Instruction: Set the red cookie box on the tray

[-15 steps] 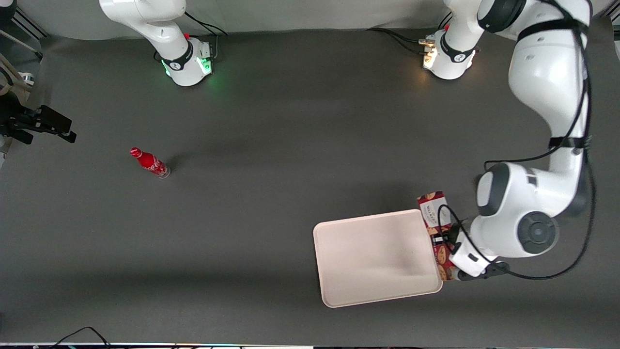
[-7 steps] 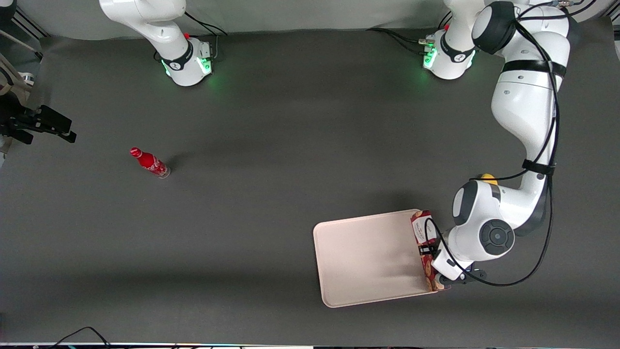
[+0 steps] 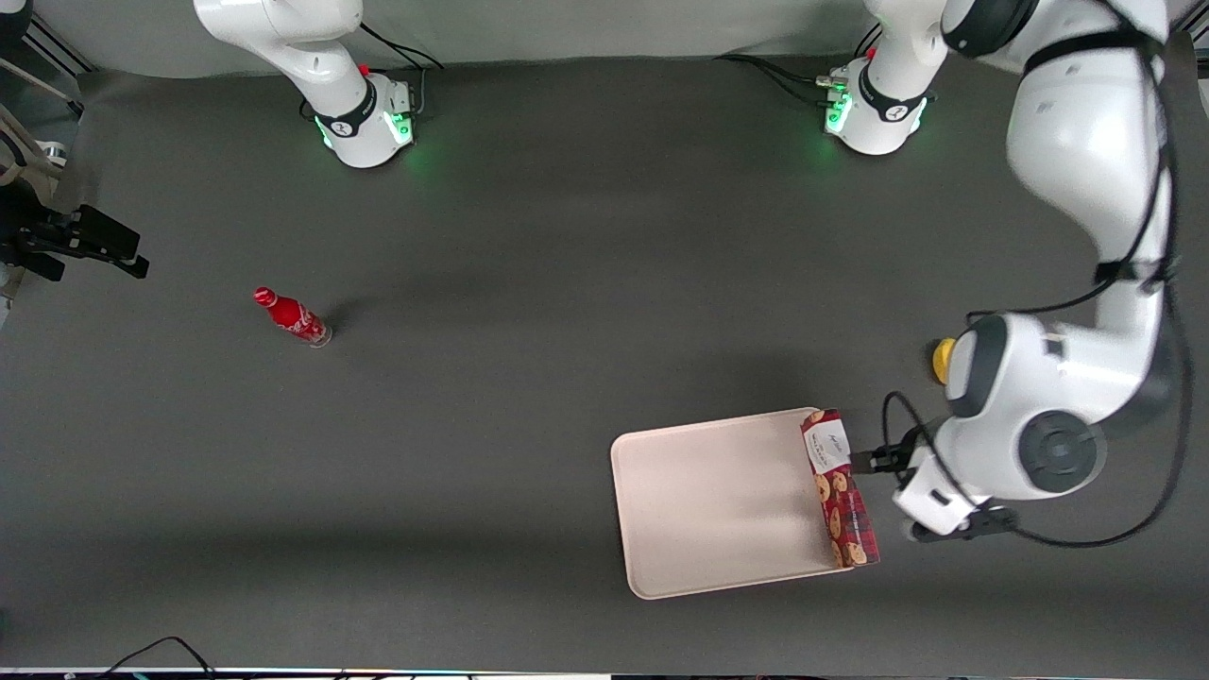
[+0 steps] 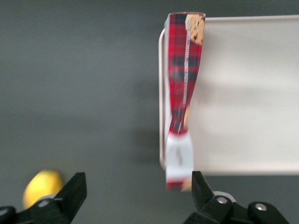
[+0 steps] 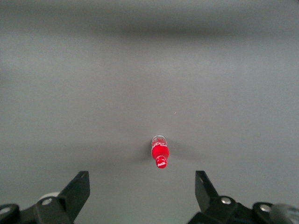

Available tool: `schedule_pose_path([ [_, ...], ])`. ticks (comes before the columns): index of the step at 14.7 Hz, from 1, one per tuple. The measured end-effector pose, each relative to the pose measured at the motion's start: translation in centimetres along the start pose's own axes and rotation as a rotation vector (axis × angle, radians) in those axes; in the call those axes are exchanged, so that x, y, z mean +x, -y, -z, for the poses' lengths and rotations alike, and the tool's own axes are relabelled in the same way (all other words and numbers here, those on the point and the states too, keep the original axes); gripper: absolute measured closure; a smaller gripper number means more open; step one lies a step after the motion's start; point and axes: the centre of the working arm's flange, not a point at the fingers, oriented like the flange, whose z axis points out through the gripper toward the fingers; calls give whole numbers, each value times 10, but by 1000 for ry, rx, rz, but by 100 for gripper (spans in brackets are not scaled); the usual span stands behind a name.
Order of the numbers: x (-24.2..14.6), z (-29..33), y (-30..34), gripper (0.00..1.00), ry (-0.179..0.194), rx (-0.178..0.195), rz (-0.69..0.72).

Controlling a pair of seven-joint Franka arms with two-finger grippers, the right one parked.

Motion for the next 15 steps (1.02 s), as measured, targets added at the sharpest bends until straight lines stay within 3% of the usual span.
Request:
schedule_pose_path([
  [4,-59,127,55,0,55,4,-84],
  [8,-110,175,115,0,84,5,-160],
  [15,-222,162,159,0,-17,6,-177],
])
